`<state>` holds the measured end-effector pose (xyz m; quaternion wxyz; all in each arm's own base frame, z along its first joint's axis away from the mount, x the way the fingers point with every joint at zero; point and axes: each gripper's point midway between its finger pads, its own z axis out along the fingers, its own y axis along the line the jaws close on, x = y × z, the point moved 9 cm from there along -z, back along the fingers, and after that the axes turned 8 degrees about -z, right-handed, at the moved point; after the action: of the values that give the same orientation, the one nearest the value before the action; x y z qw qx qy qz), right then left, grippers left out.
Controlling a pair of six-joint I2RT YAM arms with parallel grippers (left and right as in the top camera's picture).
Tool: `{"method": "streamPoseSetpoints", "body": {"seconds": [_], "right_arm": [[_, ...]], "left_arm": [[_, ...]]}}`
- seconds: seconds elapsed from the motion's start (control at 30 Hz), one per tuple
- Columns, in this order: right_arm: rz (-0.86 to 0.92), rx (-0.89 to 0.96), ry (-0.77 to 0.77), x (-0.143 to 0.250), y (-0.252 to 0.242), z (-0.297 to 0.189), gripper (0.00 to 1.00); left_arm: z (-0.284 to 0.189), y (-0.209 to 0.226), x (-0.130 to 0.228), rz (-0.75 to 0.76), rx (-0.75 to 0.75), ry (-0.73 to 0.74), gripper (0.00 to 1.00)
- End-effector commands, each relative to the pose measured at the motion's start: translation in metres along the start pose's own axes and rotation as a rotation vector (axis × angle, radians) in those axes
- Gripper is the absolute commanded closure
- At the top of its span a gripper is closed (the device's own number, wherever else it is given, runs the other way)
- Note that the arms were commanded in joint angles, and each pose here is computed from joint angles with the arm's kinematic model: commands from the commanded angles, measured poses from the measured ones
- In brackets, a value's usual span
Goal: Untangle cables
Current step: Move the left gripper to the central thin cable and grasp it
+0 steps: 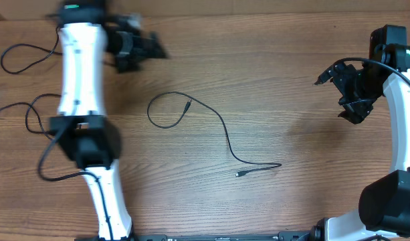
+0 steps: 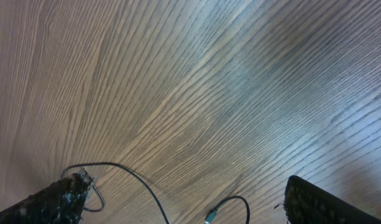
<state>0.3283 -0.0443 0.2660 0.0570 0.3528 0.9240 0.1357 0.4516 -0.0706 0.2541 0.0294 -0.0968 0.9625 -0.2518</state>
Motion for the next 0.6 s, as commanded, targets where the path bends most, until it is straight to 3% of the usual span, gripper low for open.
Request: {"method": "streamPoseSetpoints", "body": {"seconds": [0.0,0.1,0.27,0.57], "right_arm": [[0.002,0.006,-0.005,-0.001,-0.001,0.0,0.0],[0.002,0.006,-0.005,-0.001,-0.001,0.0,0.0],[0.002,0.006,-0.005,-0.001,-0.001,0.0,0.0],[0.002,0.006,-0.005,-0.001,-0.001,0.0,0.0]], "left_arm": [[0.017,-0.035,0.023,-0.112,-0.217,-0.058,0.01],[0.046,-0.063,0.043,-0.171,-0.325,-0.102,0.01],[0.095,-0.094,0.076,-0.092,-0.356,-0.048,0.0],[0.161,-0.096,0.121,-0.322,-0.413,0.016,0.0]]}}
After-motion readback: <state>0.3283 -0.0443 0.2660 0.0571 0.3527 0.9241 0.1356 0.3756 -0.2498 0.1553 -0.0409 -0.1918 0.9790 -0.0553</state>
